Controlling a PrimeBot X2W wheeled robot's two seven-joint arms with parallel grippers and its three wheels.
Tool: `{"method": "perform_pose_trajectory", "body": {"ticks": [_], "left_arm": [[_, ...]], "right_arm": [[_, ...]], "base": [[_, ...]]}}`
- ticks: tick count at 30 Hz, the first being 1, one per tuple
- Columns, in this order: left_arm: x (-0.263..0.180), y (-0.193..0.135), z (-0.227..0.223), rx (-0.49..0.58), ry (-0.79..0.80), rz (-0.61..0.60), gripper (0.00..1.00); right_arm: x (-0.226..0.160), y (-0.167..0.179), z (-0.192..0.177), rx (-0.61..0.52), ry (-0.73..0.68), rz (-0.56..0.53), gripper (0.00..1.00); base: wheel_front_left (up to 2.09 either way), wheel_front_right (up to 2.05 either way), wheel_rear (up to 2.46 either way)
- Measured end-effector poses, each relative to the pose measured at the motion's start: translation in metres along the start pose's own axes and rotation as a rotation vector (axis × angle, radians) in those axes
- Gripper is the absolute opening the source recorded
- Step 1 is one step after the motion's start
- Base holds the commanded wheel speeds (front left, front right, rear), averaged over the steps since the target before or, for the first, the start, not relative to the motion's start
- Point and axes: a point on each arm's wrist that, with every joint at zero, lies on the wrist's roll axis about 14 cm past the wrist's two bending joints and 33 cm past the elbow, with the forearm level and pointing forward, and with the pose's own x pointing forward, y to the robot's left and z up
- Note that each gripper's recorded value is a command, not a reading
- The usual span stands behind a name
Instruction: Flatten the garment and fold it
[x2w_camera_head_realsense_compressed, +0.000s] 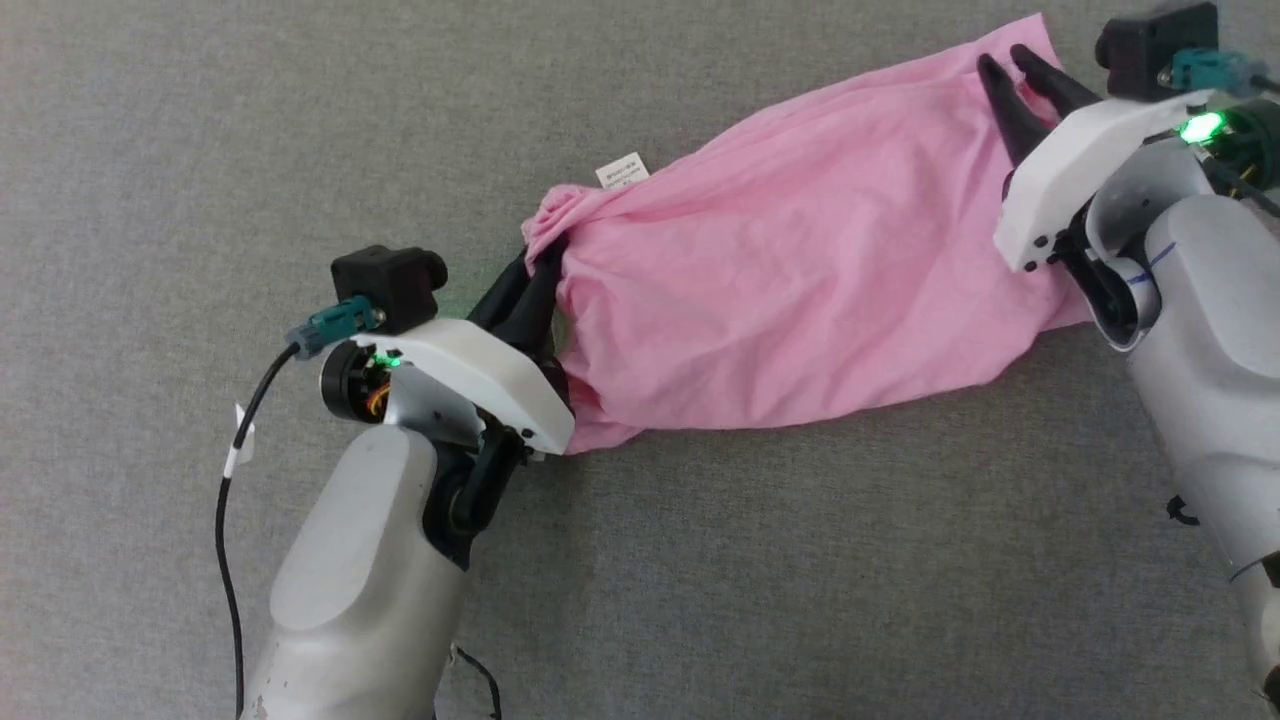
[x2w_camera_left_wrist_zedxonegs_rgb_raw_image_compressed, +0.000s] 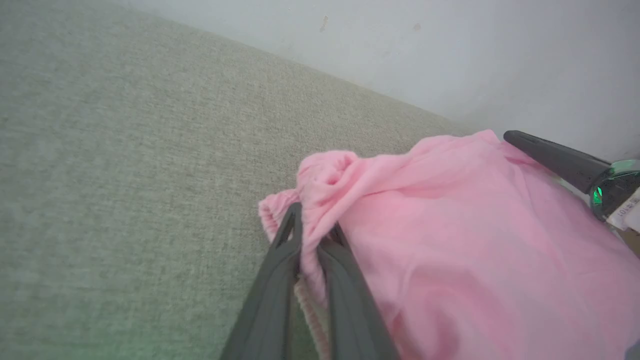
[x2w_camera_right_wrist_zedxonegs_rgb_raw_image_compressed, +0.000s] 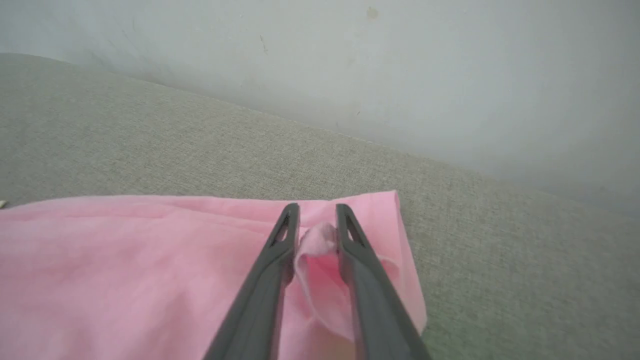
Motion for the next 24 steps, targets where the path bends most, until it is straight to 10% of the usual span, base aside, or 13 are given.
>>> {"method": "perform_pose_trajectory", "body": {"ticks": [1, 12, 24], "left_arm": [[0.0, -0.001, 0.0, 0.001, 0.0, -0.002, 1.0], [-0.031, -0.001, 0.032, 0.07, -0.086, 0.015, 1.0], [-0.076, -0.06, 0.044, 0.318, 0.124, -0.193, 1.0]], "right_arm": [[-0.001, 0.001, 0.004, -0.01, -0.027, 0.003, 1.0], [-0.047, 0.017, 0.059, -0.039, -0.306, 0.023, 1.0], [-0.149, 0.006, 0.033, 0.003, -0.34, -0.069, 1.0]], "base": [[0.0, 0.0, 0.0], [0.0, 0.0, 0.0], [0.0, 0.0, 0.0]]}}
